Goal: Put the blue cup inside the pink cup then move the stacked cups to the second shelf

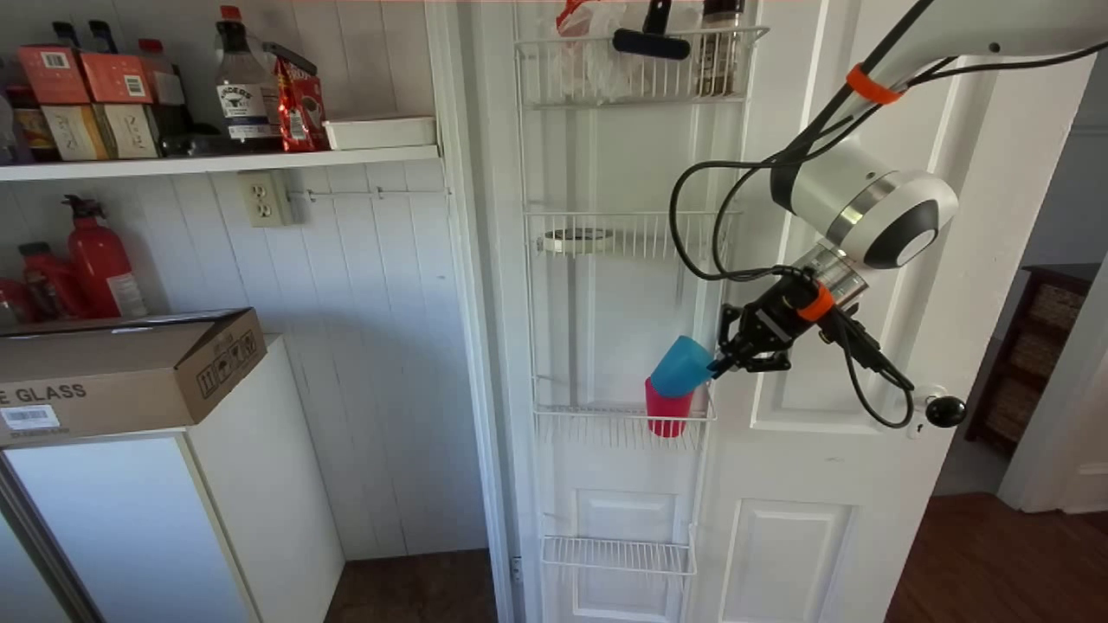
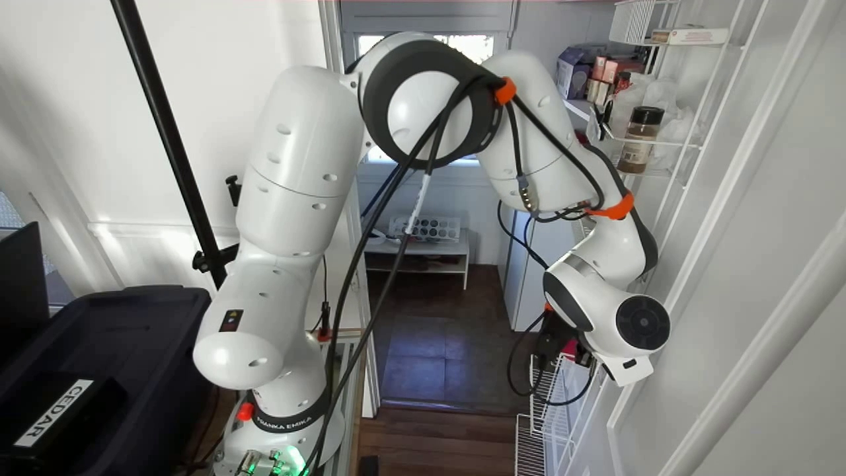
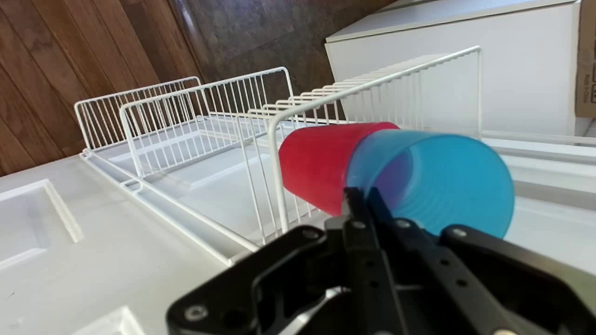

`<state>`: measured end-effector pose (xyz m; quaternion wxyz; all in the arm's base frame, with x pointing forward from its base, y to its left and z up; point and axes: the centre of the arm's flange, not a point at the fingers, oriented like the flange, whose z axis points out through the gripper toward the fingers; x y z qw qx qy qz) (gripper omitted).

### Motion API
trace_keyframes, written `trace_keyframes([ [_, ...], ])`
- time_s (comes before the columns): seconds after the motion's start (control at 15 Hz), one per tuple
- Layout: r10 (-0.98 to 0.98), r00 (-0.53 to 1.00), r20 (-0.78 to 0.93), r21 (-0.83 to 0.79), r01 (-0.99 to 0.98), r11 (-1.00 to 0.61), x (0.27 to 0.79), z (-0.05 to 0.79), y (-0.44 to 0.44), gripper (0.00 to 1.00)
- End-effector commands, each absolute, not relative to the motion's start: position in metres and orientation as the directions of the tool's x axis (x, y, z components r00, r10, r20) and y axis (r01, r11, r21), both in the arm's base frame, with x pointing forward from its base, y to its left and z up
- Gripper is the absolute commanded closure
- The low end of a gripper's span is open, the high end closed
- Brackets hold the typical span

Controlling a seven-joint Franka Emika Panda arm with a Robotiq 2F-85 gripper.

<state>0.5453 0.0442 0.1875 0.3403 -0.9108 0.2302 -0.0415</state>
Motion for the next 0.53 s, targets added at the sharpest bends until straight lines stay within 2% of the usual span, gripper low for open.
trace_keyframes([
  [0.0,-0.441,0.894,-0.080,-0.604,-0.396,-0.692,0.5533,0.1805,0.0520,0.99],
  [0.47,-0.423,0.902,-0.084,-0.587,-0.388,-0.711,0.5594,0.1775,0.0571,0.99],
])
